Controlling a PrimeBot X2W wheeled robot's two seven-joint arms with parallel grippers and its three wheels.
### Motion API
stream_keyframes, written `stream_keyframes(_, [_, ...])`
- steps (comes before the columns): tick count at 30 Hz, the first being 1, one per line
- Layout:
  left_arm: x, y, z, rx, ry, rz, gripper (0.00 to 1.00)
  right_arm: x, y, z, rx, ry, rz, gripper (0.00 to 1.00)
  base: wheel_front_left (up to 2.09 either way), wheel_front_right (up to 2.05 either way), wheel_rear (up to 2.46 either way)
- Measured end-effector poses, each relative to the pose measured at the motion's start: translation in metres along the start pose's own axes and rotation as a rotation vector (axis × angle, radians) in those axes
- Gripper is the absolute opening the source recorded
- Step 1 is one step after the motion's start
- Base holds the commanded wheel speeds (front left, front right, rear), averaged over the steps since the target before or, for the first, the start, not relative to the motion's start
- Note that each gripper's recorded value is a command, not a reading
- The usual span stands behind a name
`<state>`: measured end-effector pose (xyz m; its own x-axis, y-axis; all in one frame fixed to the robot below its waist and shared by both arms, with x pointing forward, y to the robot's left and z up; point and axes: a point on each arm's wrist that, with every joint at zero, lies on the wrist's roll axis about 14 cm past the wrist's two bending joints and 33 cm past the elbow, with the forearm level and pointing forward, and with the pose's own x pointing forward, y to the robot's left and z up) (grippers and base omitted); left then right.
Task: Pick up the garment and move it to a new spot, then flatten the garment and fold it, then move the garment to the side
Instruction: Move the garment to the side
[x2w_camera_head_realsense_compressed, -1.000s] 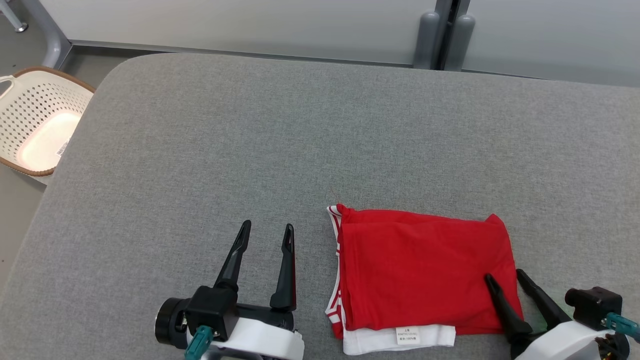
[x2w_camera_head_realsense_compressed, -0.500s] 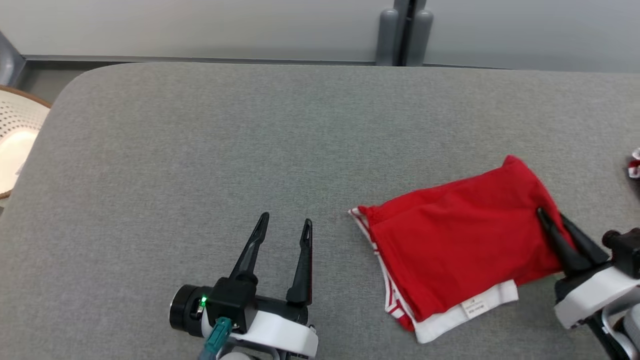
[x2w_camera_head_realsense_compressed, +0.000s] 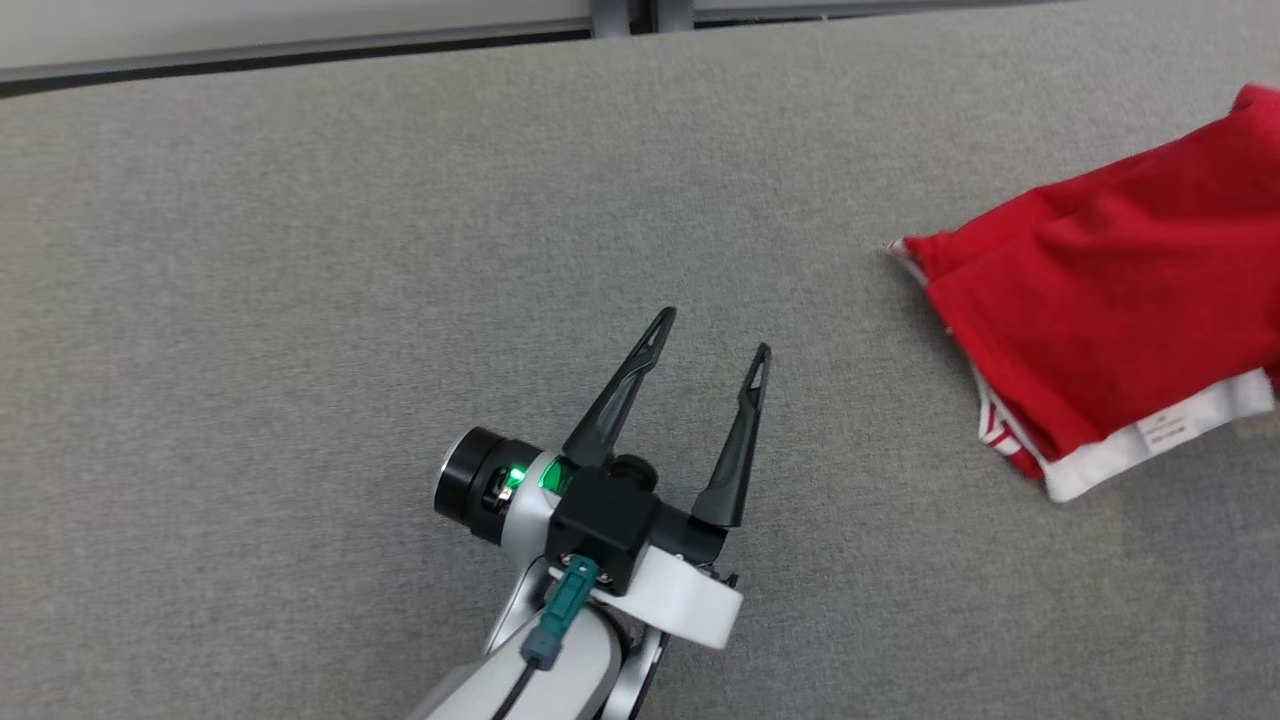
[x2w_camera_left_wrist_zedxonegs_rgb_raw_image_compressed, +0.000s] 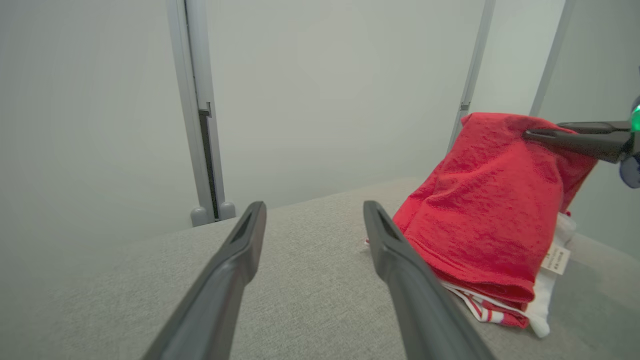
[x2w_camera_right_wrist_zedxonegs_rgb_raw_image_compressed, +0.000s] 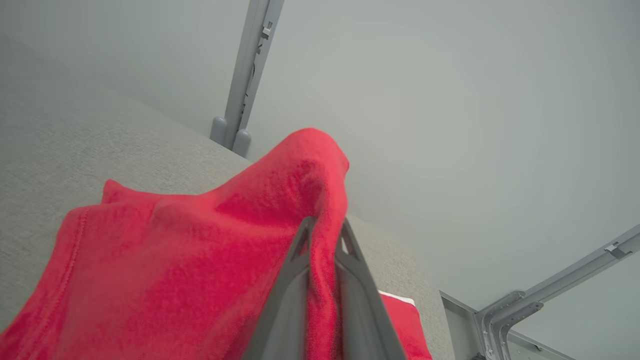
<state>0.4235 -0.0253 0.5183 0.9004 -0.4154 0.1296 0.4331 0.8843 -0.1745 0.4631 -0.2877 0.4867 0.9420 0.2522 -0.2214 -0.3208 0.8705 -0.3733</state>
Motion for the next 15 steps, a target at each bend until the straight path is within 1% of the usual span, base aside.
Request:
stream_keyframes(3, [0.017,-0.02,-0.01,0.011,0.003,-0.085,1.0,-0.002,-0.034,-0.009,-0.035,0.045,-0.062,0.0,0.0,0.0,0.0])
stream_keyframes(6, [0.035,-0.032,-0.018,0.01,-0.003,-0.133,1.0,-0.002,-0.063,-0.02,-0.059,0.089,-0.119,0.0,0.0,0.0,0.0])
stream_keyframes(10, [0.052,-0.042,-0.034,0.005,0.005,-0.181,1.0,0.0,-0.087,-0.042,-0.066,0.158,-0.175,0.0,0.0,0.0,0.0])
stream_keyframes(15, [0.064,-0.049,-0.053,-0.014,0.021,-0.207,1.0,-0.005,-0.113,-0.072,-0.072,0.256,-0.243,0.0,0.0,0.0,0.0])
